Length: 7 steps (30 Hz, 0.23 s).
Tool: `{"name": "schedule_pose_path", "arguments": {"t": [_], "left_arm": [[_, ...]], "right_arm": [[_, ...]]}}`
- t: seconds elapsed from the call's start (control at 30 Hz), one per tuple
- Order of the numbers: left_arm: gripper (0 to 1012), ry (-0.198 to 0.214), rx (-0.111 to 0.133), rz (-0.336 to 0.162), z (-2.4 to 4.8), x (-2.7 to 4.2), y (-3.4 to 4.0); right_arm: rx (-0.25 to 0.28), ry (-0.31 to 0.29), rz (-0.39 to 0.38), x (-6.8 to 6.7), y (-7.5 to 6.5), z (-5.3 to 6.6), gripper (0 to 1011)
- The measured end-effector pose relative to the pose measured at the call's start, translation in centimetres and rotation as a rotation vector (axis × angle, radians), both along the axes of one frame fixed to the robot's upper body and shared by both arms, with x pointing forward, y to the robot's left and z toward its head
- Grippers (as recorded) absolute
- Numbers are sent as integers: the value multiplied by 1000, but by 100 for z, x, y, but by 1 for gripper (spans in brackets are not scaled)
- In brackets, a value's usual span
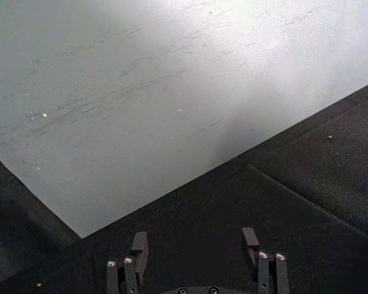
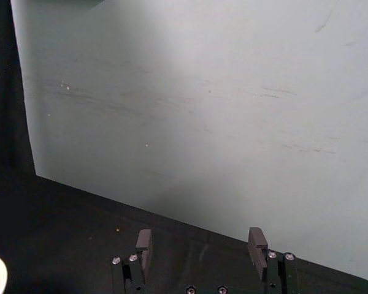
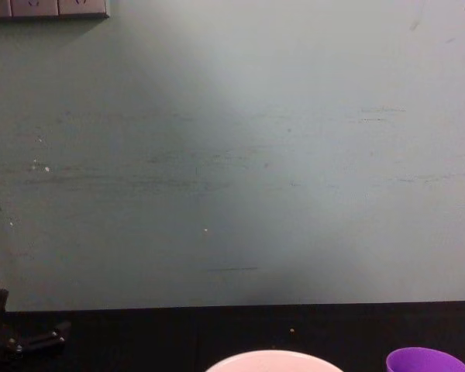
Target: Pick up the cup and pour the mung beans from the cup into the bowl.
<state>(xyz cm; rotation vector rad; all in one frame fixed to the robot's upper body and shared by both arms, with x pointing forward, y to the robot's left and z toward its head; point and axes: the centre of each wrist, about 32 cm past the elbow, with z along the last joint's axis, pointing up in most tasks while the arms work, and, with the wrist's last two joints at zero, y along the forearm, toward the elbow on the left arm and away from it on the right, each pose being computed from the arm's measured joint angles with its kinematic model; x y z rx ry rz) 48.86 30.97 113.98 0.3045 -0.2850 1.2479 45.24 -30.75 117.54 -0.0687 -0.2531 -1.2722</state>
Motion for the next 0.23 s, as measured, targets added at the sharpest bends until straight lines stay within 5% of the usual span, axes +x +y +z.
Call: {"name": "schedule_pose_path", "arguments": {"t": [0.23], "left_arm": [[1000, 0, 0, 0, 0, 0, 0]], "right_arm": [[0, 0, 0, 0, 0, 0, 1003]]}}
